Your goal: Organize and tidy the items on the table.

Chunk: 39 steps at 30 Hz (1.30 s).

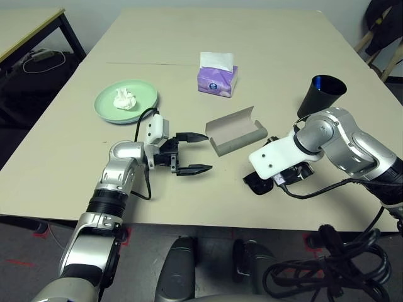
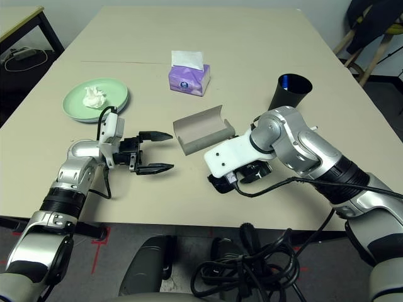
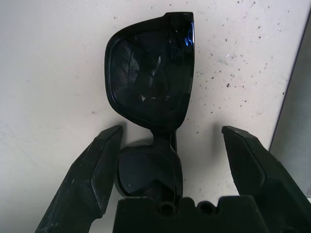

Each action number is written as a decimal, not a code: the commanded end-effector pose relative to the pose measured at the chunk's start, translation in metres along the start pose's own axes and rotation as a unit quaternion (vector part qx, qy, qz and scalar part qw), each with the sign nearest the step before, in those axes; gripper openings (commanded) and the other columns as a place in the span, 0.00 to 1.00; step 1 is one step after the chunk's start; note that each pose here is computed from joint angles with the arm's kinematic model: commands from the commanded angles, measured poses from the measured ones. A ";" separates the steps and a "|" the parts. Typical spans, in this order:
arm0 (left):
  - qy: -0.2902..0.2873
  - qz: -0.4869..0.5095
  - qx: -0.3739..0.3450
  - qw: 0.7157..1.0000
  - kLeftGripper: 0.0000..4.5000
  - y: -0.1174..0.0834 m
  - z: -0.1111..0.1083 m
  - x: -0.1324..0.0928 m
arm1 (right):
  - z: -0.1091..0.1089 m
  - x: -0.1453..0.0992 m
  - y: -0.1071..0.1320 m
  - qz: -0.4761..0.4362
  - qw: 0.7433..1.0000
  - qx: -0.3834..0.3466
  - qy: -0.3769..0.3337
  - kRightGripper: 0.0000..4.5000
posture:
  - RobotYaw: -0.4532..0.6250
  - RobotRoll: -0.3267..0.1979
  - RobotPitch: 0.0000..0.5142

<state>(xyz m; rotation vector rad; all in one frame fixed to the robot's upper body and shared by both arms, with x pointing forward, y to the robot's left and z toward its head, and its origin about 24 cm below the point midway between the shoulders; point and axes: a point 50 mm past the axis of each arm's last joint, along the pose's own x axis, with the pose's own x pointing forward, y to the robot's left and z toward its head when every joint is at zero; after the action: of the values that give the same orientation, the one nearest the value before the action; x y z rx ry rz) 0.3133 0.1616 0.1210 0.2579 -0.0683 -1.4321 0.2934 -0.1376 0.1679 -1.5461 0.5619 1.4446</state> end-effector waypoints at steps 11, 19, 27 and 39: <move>0.004 -0.009 0.005 1.000 1.00 -0.003 0.000 0.002 | -0.003 -0.001 0.002 0.002 1.000 0.002 -0.001 0.09 | 0.61 0.62 0.25; 0.003 -0.008 0.006 1.000 1.00 -0.002 0.002 0.002 | -0.001 -0.010 -0.002 -0.006 1.000 -0.007 -0.006 0.09 | 0.61 0.62 0.24; -0.005 0.014 0.014 1.000 1.00 0.000 0.006 0.000 | 0.010 -0.042 -0.026 -0.076 0.996 -0.029 -0.029 0.09 | 0.60 0.62 0.22; -0.005 0.049 0.012 0.999 1.00 -0.002 0.010 -0.004 | 0.008 -0.044 -0.069 -0.193 0.978 -0.083 0.015 0.09 | 0.63 0.62 0.20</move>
<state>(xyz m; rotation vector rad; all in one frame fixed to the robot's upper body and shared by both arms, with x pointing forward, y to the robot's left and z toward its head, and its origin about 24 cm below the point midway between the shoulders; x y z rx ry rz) 0.3121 0.1639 0.1294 0.2671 -0.0910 -1.3328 0.3328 -0.1090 0.2338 -1.6728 0.1480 1.2092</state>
